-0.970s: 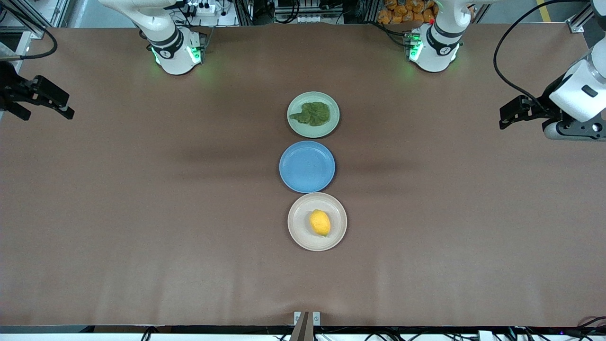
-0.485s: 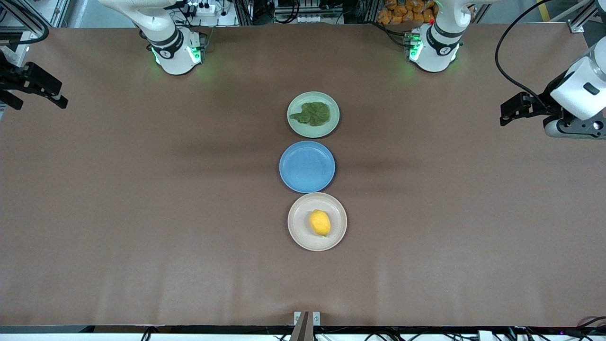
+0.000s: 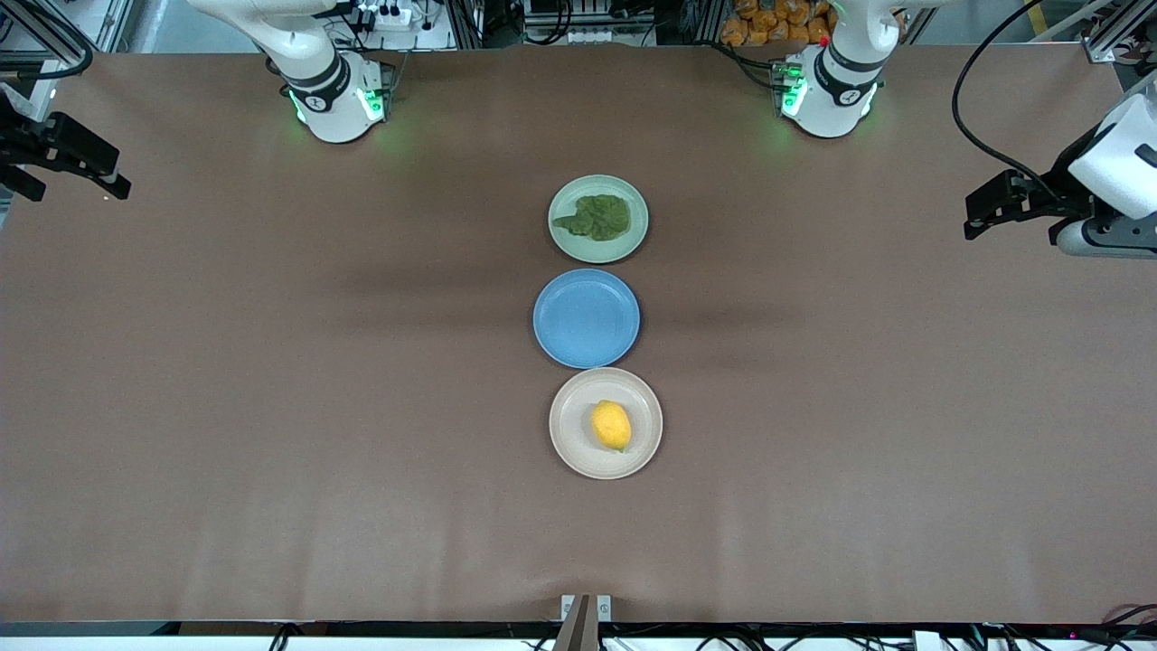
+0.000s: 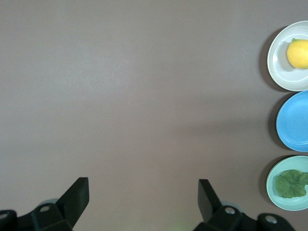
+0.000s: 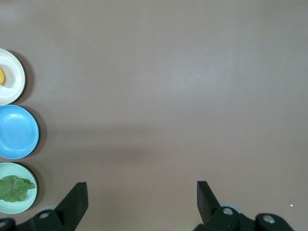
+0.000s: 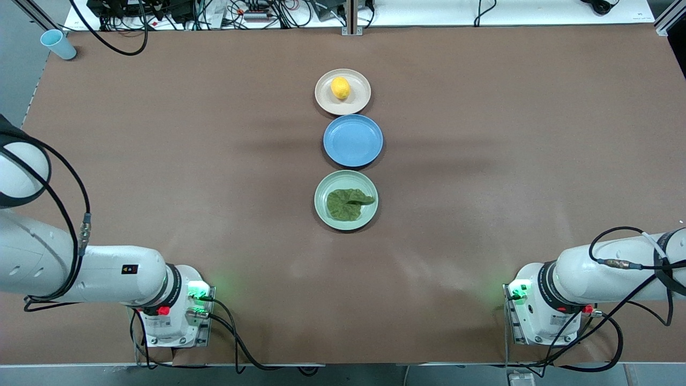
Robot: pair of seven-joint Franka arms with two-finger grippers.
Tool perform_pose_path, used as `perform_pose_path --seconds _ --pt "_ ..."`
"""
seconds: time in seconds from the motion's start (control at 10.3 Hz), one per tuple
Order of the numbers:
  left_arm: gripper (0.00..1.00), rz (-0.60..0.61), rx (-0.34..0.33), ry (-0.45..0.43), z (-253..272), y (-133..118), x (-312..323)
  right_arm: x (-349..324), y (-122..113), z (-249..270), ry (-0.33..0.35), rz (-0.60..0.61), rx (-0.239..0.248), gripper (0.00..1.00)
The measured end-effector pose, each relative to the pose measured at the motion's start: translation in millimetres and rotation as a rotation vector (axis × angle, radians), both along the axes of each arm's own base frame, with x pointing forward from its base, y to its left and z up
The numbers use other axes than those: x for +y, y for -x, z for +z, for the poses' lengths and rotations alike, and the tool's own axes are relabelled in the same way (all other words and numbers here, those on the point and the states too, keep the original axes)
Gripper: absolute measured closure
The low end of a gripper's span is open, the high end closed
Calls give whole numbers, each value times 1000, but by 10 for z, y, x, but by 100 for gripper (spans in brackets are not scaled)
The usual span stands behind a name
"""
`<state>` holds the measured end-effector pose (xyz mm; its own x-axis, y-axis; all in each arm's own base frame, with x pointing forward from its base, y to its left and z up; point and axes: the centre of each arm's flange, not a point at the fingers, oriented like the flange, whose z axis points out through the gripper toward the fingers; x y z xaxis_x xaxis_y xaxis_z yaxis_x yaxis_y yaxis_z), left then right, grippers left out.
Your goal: Place lemon and lettuce in plates
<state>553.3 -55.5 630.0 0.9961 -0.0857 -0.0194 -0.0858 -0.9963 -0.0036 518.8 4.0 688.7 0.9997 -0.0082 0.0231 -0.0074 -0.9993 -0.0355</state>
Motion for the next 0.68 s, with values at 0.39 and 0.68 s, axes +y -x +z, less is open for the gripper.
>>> perform_pose_path --seconds 0.39,0.68 --pt "0 7 5 0 -26 -18 38 0 1 -13 0 0 7 0" --pt "0 3 6 0 -29 -17 15 -1 -6 -27 1 0 11 0"
